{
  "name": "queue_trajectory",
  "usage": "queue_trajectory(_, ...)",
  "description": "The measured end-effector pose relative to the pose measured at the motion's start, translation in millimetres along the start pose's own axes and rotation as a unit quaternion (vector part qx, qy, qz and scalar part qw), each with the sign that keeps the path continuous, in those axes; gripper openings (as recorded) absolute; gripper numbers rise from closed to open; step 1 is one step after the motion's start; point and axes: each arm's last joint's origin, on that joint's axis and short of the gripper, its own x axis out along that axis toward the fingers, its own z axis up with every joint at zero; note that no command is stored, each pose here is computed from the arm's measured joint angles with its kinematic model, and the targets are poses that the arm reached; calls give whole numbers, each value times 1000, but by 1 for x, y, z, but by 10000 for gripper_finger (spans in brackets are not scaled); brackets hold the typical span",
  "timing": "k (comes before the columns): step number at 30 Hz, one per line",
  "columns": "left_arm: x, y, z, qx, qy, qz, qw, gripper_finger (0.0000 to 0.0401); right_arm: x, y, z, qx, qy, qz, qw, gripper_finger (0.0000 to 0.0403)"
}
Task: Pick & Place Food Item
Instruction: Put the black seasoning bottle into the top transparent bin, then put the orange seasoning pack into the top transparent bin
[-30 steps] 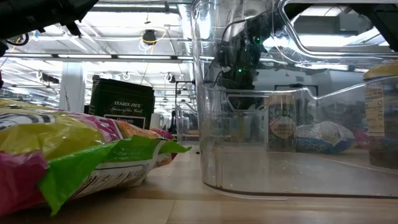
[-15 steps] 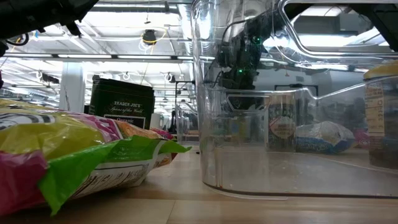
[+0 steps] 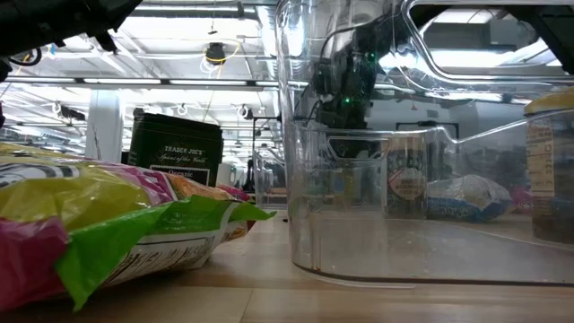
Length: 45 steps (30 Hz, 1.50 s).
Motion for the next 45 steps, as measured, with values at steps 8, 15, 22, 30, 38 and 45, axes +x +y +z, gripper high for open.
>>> queue_trajectory(8,0,0,0,0,0,0,1000,0,-5,1,4,-1,-8,1,1000,234)
queue_trajectory(15,0,0,0,0,0,0,1000,0,-14,1,8,-1,-12,2,1000,234)
queue_trajectory(22,0,0,0,0,0,0,1000,0,-26,1,12,-1,-9,1,1000,234)
queue_trajectory(30,0,0,0,0,0,0,1000,0,-42,2,15,-7,-3,1,1000,234)
queue_trajectory(38,0,0,0,0,0,0,1000,0,-59,15,14,-28,7,5,1000,234)
queue_trajectory(45,0,0,0,0,0,0,1000,0,-87,29,3,-52,-8,13,999,234)
